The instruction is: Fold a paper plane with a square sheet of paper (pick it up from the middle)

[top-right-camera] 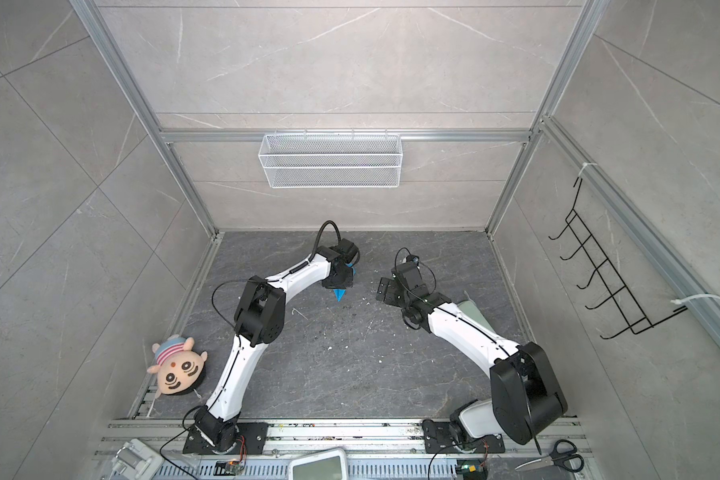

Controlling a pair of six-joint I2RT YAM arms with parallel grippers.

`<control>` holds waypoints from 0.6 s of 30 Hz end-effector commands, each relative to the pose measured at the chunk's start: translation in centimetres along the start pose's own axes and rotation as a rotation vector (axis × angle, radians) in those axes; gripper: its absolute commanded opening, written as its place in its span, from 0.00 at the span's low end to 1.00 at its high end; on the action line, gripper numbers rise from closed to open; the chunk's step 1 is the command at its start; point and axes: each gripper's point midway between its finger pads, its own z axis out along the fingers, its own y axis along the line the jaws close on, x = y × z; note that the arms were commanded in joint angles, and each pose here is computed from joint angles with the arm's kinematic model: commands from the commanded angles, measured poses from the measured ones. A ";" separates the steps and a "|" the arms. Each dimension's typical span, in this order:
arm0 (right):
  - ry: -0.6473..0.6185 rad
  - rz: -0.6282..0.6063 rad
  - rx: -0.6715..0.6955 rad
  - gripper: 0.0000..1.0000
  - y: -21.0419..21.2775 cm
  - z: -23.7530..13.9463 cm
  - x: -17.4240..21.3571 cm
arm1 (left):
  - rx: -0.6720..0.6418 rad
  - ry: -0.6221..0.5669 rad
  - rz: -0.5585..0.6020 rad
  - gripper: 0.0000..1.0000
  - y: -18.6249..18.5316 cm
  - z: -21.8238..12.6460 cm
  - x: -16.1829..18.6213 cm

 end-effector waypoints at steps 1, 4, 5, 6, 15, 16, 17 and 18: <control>0.010 0.025 0.059 0.97 -1.4 -0.3 0.4 | 0.008 0.031 0.004 0.19 -0.2 -0.3 0.5; -0.009 0.027 0.073 0.98 -1.6 -0.8 -0.1 | 0.032 0.013 -0.007 0.21 -0.5 -1.4 -0.1; -0.023 0.024 0.075 0.99 -1.6 -1.2 -0.6 | 0.044 -0.001 -0.010 0.24 -0.7 -2.2 -0.5; -0.038 0.020 0.072 0.99 -1.5 -1.5 -1.1 | 0.055 -0.014 -0.015 0.25 -0.7 -3.1 -0.9; -0.326 -0.065 0.184 0.99 -3.2 -6.8 -8.2 | 0.193 -0.278 -0.077 0.61 2.1 -15.6 -3.8; -0.366 -0.071 0.203 0.99 -3.7 -7.4 -8.7 | 0.200 -0.320 -0.093 0.65 3.2 -16.8 -3.7; -0.397 -0.078 0.218 0.99 -4.1 -7.9 -9.1 | 0.189 -0.358 -0.108 0.68 4.5 -17.7 -3.5; -0.426 -0.091 0.235 0.99 -4.7 -8.4 -9.3 | 0.173 -0.409 -0.122 0.72 6.1 -18.8 -3.3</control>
